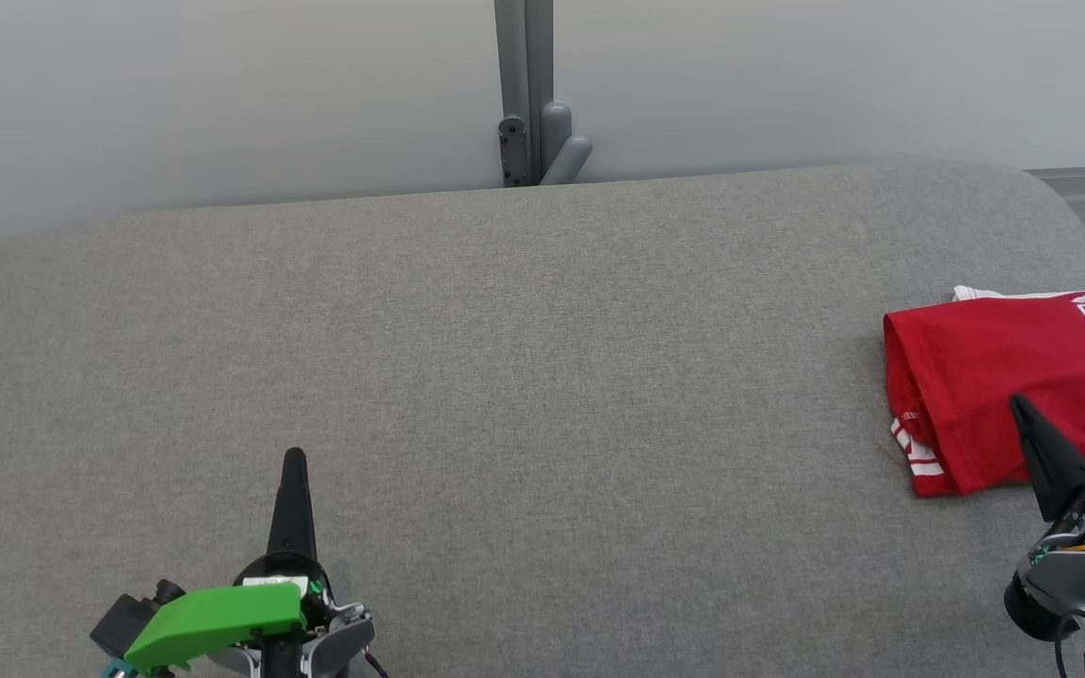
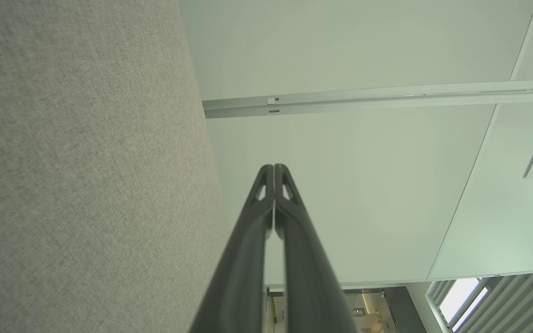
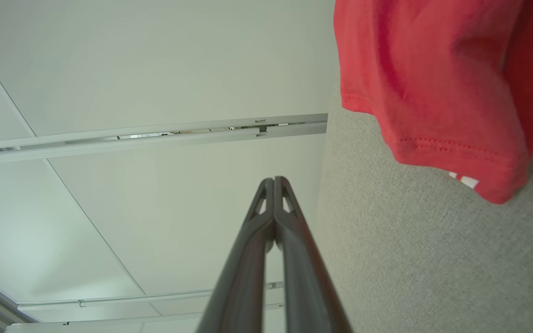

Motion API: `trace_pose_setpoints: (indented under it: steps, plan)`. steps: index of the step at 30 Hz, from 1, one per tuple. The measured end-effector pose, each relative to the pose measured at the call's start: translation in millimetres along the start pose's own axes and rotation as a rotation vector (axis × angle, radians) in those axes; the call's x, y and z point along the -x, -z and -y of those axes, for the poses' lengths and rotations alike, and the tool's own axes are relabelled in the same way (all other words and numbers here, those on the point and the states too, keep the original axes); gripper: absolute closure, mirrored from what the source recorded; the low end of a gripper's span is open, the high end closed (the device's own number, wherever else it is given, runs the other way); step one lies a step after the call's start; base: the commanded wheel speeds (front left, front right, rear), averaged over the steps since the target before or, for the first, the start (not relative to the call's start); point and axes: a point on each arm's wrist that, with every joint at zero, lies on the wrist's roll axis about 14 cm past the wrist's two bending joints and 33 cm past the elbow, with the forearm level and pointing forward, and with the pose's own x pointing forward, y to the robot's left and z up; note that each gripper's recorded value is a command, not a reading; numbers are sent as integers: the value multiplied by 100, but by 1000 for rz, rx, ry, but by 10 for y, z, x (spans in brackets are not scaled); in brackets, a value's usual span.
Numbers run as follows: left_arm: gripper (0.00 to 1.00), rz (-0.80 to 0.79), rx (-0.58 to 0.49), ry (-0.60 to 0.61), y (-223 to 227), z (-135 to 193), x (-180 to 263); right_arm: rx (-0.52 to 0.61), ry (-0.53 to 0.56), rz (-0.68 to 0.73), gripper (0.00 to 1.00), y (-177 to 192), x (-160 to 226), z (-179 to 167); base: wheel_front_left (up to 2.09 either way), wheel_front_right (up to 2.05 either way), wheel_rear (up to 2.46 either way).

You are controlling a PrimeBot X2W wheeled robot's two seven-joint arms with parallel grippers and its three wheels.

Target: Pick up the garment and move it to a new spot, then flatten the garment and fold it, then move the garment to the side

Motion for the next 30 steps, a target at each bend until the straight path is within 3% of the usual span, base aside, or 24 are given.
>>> trace_pose_setpoints:
  steps: [30]
  plan:
    - [100, 0, 0, 0, -1, 1, -1, -1, 0, 1, 100, -1, 0, -1, 0, 0, 0]
